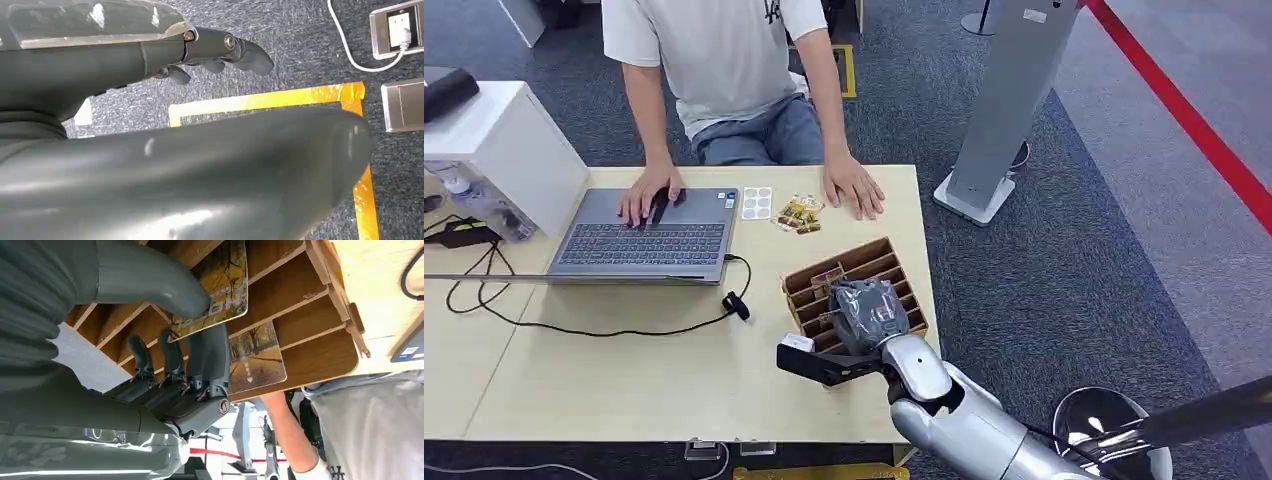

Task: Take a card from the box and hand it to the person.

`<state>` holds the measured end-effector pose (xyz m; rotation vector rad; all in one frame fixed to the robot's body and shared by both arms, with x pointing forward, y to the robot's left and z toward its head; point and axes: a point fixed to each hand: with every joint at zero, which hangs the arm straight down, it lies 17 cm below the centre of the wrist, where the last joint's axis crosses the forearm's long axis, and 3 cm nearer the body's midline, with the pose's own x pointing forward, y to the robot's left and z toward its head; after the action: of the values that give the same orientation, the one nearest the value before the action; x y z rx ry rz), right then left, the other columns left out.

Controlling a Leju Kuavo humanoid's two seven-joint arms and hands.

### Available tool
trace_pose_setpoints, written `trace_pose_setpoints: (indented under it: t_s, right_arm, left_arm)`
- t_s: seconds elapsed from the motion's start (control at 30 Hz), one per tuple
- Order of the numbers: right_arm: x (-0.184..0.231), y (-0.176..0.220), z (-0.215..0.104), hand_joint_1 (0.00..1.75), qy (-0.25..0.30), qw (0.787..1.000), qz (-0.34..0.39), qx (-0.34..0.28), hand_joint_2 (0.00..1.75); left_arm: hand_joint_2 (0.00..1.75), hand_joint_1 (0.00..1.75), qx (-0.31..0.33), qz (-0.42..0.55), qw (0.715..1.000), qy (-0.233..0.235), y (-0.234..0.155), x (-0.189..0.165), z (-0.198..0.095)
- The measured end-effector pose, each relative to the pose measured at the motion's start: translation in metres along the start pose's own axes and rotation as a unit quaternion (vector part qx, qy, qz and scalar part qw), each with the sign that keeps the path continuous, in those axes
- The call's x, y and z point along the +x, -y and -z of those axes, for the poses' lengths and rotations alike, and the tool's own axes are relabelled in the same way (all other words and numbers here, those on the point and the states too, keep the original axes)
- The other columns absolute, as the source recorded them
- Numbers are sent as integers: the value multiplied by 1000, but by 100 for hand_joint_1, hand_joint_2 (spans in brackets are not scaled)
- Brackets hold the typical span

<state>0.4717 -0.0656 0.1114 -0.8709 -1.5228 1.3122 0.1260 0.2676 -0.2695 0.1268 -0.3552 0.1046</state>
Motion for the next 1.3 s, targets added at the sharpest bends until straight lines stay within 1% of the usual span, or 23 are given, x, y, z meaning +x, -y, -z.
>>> trace_pose_setpoints:
  t_s: [0.03,0.07,0.1,0.2,0.23,0.63,0.8,0.9,1.03,1.17,1.23,1.3]
  right_arm:
    - [0,0,0,145,0,1000,0,0,175]
    - [0,0,0,154,0,1000,0,0,175]
    - [0,0,0,150,0,1000,0,0,175]
    - [1,0,0,148,2,1000,1,0,175]
    - [1,0,0,152,2,1000,1,0,175]
    - [1,1,1,152,3,1000,1,0,175]
    - [3,10,4,152,6,1000,0,0,175]
    - [7,26,10,152,13,1000,16,4,175]
    - [19,69,20,152,38,998,52,-8,175]
    - [42,126,25,152,84,991,100,-42,175]
    - [56,151,22,152,112,985,120,-61,175]
    - [64,168,18,152,128,980,125,-83,175]
  left_arm:
    - [0,0,0,0,1000,0,0,0,0]
    - [0,0,0,0,1000,0,0,0,0]
    - [0,0,0,0,1000,0,0,0,0]
    - [0,0,0,0,1000,0,0,0,0]
    - [0,0,0,1,1000,1,0,0,0]
    - [0,0,0,12,1000,1,-1,-1,0]
    - [0,0,1,11,1000,-3,-1,-2,0]
    - [0,0,1,11,1000,-5,-1,-2,0]
    - [0,0,1,9,1000,-6,-2,-2,0]
    - [0,0,1,5,1000,-7,-2,-3,0]
    - [0,0,1,2,1000,-8,-2,-4,0]
    - [0,0,2,0,1000,-7,-2,-4,0]
